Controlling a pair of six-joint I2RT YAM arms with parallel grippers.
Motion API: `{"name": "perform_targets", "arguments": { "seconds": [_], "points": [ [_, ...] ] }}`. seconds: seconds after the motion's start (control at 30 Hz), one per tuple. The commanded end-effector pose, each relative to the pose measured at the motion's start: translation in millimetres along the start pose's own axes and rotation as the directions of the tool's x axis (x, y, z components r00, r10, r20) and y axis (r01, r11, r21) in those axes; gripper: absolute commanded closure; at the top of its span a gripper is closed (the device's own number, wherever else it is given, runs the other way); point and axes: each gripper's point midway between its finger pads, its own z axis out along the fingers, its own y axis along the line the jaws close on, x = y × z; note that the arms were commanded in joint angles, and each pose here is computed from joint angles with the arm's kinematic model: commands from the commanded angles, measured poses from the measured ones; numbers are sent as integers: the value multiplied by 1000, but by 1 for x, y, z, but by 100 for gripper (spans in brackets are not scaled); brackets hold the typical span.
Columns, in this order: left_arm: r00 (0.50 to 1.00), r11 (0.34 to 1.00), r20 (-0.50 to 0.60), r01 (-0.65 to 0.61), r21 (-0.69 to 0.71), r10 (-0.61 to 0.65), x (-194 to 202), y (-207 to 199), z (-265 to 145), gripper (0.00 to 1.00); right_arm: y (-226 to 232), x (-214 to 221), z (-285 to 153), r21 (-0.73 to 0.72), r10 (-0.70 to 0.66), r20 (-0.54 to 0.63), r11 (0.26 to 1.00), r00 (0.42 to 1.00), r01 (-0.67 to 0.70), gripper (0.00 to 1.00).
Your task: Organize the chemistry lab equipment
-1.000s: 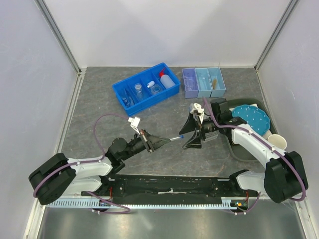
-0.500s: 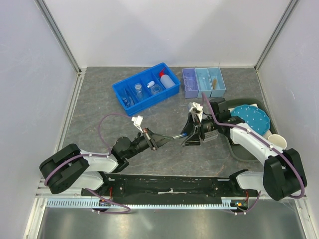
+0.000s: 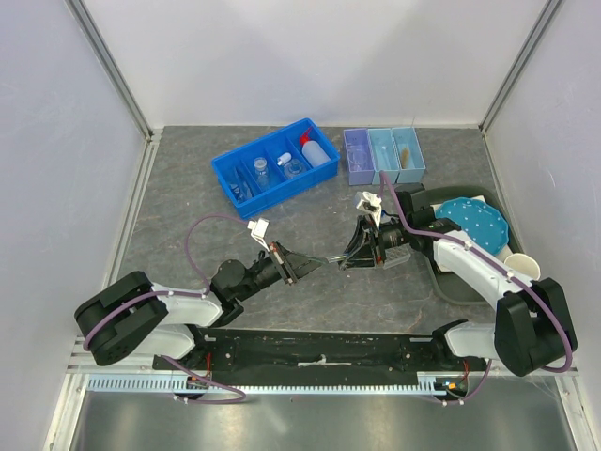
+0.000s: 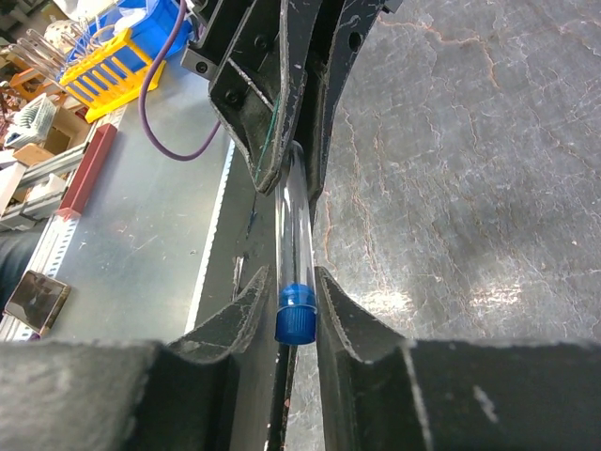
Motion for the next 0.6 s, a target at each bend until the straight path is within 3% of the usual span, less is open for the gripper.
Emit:
{"name": "perform_targets", "arguments": {
  "seconds": [0.0, 0.27, 0.57],
  "points": [
    [995, 996, 95, -19, 88, 10, -19, -22, 0, 98, 7, -19, 0, -45, -66, 24, 997, 998, 67, 68],
    [996, 998, 88, -12, 59, 7, -15, -12, -4, 98, 6, -23, -6, -34, -65, 39, 997, 997, 67, 66],
    [996, 999, 85, -10, 45, 6, -14, -8, -6, 98, 5, -21, -6, -30, -67, 37, 997, 997, 68, 86]
  ]
}}
